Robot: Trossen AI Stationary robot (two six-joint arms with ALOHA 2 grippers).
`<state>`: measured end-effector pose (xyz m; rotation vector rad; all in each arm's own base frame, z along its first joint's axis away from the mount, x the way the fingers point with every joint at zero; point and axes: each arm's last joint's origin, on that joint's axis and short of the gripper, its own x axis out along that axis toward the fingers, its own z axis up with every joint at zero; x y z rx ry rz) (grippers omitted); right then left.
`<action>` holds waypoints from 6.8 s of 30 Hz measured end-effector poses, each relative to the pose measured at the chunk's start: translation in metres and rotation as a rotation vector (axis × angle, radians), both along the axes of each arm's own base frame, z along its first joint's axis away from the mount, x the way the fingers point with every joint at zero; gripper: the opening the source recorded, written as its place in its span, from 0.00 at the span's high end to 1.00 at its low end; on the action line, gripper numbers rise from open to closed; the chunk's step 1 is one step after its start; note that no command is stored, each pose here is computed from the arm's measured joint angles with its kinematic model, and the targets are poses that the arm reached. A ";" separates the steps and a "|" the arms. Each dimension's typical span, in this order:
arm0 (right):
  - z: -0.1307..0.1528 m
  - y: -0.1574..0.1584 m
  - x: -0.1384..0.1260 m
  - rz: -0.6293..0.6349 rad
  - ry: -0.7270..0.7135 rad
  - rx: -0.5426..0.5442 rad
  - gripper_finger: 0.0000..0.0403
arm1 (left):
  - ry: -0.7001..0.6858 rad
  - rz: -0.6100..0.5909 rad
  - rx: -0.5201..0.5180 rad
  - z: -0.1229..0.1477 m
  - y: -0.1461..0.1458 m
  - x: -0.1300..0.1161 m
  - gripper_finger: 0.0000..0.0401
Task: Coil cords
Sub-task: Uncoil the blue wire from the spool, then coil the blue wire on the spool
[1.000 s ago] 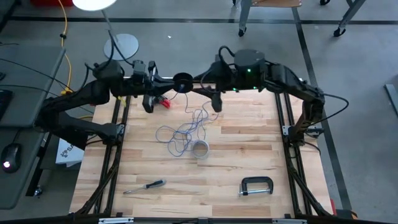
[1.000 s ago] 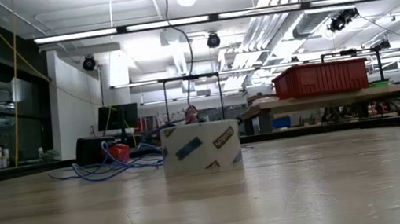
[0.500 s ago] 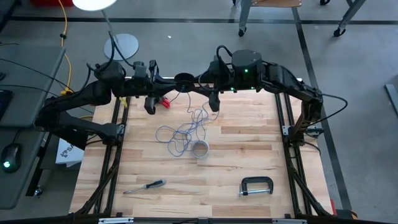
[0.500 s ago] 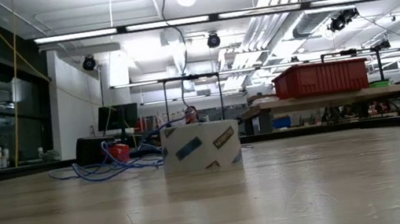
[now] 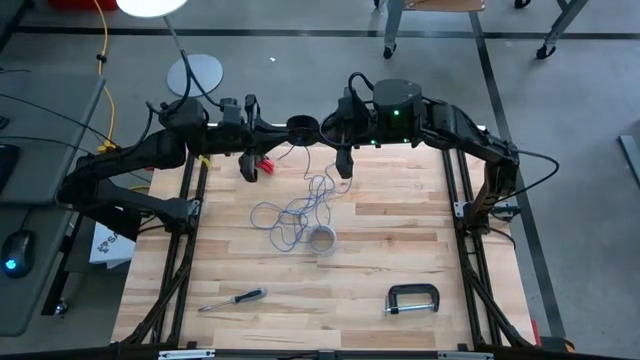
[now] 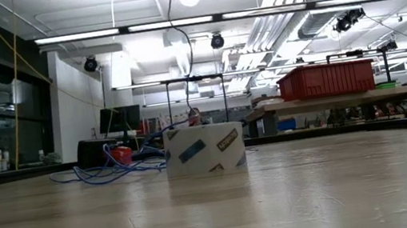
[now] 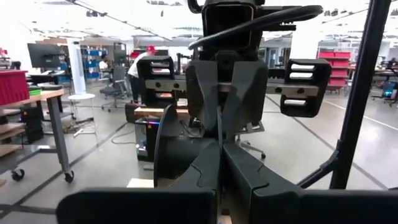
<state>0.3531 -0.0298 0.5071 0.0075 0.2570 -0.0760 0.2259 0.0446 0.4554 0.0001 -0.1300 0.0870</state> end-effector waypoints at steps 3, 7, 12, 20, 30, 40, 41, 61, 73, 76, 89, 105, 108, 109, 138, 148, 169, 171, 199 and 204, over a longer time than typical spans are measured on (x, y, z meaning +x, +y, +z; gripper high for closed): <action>0.002 0.000 -0.003 0.000 -0.004 -0.002 0.99 | -0.003 0.000 -0.002 0.001 0.000 -0.001 0.96; 0.012 0.000 -0.016 -0.040 -0.024 -0.037 1.00 | 0.012 0.001 -0.036 0.001 -0.001 -0.006 0.89; 0.029 0.001 -0.041 -0.089 -0.071 -0.053 1.00 | 0.050 0.028 -0.098 0.001 -0.003 -0.021 0.78; 0.039 0.018 -0.056 -0.148 -0.086 -0.186 1.00 | 0.101 0.072 -0.215 -0.009 -0.004 -0.029 0.66; 0.022 0.040 -0.033 -0.152 -0.105 -0.130 1.00 | -0.077 0.077 -0.186 -0.045 0.007 0.020 0.65; 0.017 0.029 -0.047 0.043 -0.003 0.495 1.00 | -0.011 0.081 0.116 -0.046 -0.004 0.020 0.65; 0.015 0.027 -0.047 0.037 0.012 0.507 1.00 | -0.010 0.071 0.123 -0.046 -0.006 0.021 0.65; 0.013 0.026 -0.047 0.237 0.043 0.283 1.00 | -0.126 -0.200 -0.282 -0.041 -0.028 0.030 0.66; 0.009 0.027 -0.040 0.238 0.052 0.288 1.00 | -0.174 -0.198 -0.209 -0.044 -0.028 0.043 0.72; 0.008 0.027 -0.040 0.232 0.054 0.300 1.00 | -0.171 -0.181 -0.185 -0.045 -0.027 0.043 0.85; 0.018 0.024 -0.060 0.045 0.027 0.157 0.83 | -0.077 -0.157 -0.219 -0.043 -0.021 0.024 0.99; 0.002 0.023 -0.042 -0.005 0.104 0.149 0.58 | -0.072 -0.137 -0.127 -0.042 -0.015 0.022 1.00; 0.001 0.023 -0.041 0.000 0.106 0.154 0.58 | -0.077 -0.122 -0.122 -0.042 -0.013 0.021 1.00; 0.001 0.023 -0.041 -0.001 0.106 0.154 0.58 | -0.077 -0.120 -0.122 -0.042 -0.013 0.021 1.00; -0.001 0.021 -0.034 -0.010 0.090 0.182 0.99 | -0.100 -0.114 -0.124 -0.045 -0.011 0.032 0.99; 0.007 0.017 -0.062 -0.125 0.121 0.217 1.00 | 0.222 0.157 0.021 -0.035 0.002 -0.020 0.76; -0.135 -0.005 -0.012 -0.272 -0.366 0.684 1.00 | 0.180 0.131 -0.252 -0.149 -0.027 -0.051 0.73; -0.145 -0.012 -0.012 -0.244 -0.539 0.760 1.00 | 0.106 0.164 -0.227 -0.145 -0.024 -0.051 0.73; -0.041 -0.065 -0.035 -0.062 -0.652 0.314 1.00 | -0.093 0.107 -0.310 -0.019 0.051 0.016 0.61; -0.029 -0.066 -0.037 -0.091 -0.657 0.257 1.00 | -0.100 -0.041 -0.358 -0.023 0.054 0.026 0.61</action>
